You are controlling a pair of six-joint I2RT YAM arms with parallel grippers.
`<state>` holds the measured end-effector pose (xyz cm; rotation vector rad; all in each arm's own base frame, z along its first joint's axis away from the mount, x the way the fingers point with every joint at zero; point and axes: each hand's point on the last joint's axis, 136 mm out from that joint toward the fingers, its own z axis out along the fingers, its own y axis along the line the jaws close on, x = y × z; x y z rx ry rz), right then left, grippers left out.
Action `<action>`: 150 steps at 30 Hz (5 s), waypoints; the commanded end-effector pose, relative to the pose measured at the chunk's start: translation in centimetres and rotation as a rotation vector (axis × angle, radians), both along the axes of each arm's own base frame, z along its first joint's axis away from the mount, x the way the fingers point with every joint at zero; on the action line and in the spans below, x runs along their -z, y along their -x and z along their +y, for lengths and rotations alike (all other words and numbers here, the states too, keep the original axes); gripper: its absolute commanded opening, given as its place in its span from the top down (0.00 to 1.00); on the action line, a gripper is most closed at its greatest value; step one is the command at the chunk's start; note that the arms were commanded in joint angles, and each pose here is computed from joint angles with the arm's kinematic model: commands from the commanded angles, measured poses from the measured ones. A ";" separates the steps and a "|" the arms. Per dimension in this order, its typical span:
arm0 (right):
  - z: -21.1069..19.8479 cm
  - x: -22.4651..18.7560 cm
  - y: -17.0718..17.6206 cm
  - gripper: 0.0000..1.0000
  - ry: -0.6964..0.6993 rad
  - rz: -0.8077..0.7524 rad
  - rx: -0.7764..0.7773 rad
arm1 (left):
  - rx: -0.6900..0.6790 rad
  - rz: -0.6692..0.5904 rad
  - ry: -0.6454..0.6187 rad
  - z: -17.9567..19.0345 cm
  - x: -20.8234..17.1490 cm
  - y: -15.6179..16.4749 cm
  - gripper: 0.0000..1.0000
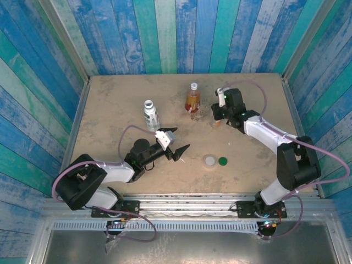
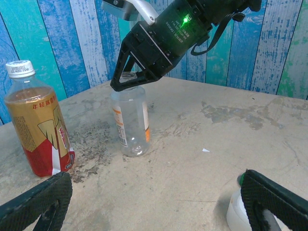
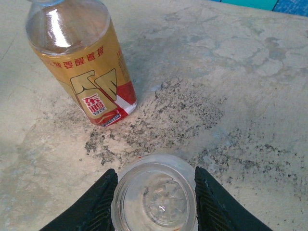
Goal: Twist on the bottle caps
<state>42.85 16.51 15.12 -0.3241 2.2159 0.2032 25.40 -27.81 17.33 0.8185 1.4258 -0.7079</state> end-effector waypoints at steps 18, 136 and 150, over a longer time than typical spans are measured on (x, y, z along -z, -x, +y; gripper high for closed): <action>3.6 -3.6 4.8 0.67 -0.106 -0.043 -0.184 | 0.015 -0.010 -0.020 -2.7 -0.6 -2.8 0.06; 4.4 11.3 21.3 0.37 0.181 0.267 -0.137 | 0.103 0.063 -0.007 -4.4 10.3 -2.3 0.48; 5.5 10.5 20.8 0.50 0.164 0.254 -0.166 | 0.112 0.065 -0.013 -4.5 10.4 -2.2 0.47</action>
